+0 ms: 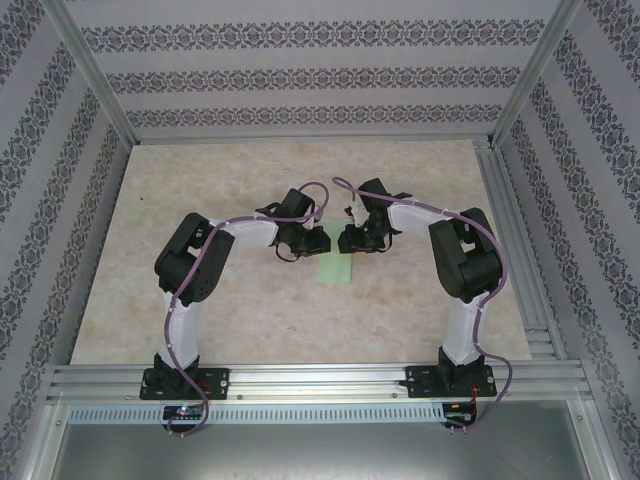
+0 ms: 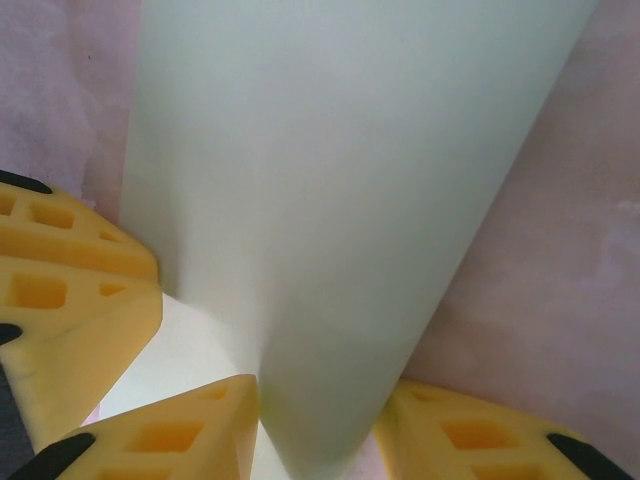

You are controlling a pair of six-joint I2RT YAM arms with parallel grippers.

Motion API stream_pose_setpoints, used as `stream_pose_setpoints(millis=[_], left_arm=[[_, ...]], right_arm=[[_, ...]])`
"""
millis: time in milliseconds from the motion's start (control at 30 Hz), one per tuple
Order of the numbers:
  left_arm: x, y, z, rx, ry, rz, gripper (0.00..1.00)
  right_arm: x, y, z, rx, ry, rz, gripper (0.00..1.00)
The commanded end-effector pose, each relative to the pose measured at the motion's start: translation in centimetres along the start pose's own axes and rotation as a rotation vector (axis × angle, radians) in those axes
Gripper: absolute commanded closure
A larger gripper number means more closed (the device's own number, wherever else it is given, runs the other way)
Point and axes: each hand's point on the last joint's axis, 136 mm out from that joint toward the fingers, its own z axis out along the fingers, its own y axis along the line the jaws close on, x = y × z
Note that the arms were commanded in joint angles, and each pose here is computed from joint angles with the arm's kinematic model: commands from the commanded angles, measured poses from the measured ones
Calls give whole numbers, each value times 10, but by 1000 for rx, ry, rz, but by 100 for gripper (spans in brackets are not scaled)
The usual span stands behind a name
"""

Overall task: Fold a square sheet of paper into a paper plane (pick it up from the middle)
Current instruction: Hold the square sheet of paper at the center of the table, then fold the square sheet of paper in half at the center of the table.

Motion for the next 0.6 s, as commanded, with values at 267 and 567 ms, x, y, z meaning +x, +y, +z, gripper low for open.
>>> stream_pose_setpoints(millis=[267,567], left_arm=[[45,59,15,-213,138,-57,85],[47,65,18,-234,143,-60,86]], right_arm=[[-16,9,-43,-41,-137,109,50],[-15,36,-53,-178,-151,97,68]])
